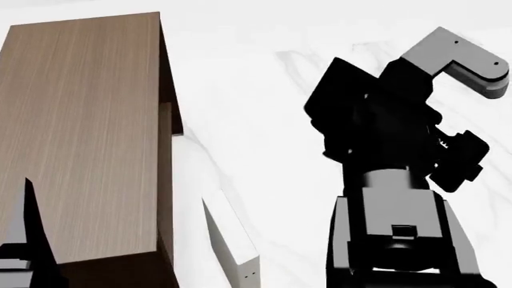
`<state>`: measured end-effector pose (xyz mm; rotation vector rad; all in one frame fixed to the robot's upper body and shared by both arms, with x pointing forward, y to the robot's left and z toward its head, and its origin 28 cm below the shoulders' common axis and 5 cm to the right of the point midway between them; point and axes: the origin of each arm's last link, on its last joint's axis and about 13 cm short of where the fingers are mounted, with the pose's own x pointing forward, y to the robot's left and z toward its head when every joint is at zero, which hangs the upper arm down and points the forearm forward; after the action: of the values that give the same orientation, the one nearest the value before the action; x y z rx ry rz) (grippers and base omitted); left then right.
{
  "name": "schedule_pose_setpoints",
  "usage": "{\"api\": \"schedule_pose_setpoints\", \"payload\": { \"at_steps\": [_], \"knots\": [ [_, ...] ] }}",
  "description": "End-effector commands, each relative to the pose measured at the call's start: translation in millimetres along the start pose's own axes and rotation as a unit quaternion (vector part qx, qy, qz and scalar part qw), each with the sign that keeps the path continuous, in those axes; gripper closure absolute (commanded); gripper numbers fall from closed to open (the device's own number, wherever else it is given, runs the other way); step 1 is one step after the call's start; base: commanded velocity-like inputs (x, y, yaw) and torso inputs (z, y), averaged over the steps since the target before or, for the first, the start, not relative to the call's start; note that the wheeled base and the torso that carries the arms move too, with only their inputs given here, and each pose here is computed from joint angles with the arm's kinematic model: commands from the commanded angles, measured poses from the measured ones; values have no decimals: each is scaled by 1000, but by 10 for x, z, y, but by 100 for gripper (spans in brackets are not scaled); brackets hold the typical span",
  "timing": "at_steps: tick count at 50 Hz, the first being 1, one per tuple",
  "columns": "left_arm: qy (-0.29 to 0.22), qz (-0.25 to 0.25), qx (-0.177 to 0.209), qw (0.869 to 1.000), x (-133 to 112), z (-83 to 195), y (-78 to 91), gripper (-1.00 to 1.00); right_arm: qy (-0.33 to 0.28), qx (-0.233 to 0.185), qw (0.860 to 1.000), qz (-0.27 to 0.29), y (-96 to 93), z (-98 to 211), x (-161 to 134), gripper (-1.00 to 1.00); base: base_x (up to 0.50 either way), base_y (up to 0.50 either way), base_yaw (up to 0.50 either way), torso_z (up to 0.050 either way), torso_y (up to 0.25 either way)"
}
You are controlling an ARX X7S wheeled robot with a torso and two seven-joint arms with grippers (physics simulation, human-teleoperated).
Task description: Pick up the book in the middle and place it on the cabinet shelf.
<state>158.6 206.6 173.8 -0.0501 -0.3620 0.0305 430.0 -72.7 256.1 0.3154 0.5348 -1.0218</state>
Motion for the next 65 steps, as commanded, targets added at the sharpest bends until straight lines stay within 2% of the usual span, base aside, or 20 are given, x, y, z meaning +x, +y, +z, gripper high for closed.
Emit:
{"api": "schedule_pose_setpoints", "payload": {
  "at_steps": [1, 7, 15, 16, 34, 46, 49, 50, 65],
  "knots": [
    [-3, -1, -1, 1000, 2, -6, 3, -100, 86, -27, 995, -36, 2, -64, -56, -100, 0, 0, 0, 0, 0],
    [-2, -1, -2, 1000, -1, -17, 3, -100, 116, -26, 992, -30, 4, -101, -54, -100, 0, 0, 0, 0, 0],
    [-3, 0, -2, 1000, -12, -7, 8, -100, 127, -28, 991, -25, -6, -115, -37, -100, 0, 0, 0, 0, 0],
    [-3, 0, -2, 1000, -10, -3, 7, -100, 148, -23, 989, -18, -9, -115, -40, -100, 0, 0, 0, 0, 0],
    [-3, -1, -3, 1000, -9, 4, -2, -100, 148, -59, 987, 26, -18, -203, -55, -100, 0, 0, 0, 0, 0],
    [-4, -1, -3, 1000, -11, 9, -3, -100, 145, -61, 986, 54, -32, -309, 30, -100, 0, 0, 0, 0, 0],
    [-3, -2, -3, 1000, -10, -8, -5, -100, 147, -62, 986, 50, -42, -343, 68, -100, 0, 0, 0, 0, 0],
    [-2, -2, -5, 1000, -7, -6, -12, -100, 151, -47, 987, 42, -39, -344, 90, -100, 0, 0, 0, 0, 0],
    [-3, -5, -3, 1000, 0, -1, -23, -100, 143, -53, 987, 55, -87, -479, 242, -100, 0, 0, 0, 0, 0]
  ]
}}
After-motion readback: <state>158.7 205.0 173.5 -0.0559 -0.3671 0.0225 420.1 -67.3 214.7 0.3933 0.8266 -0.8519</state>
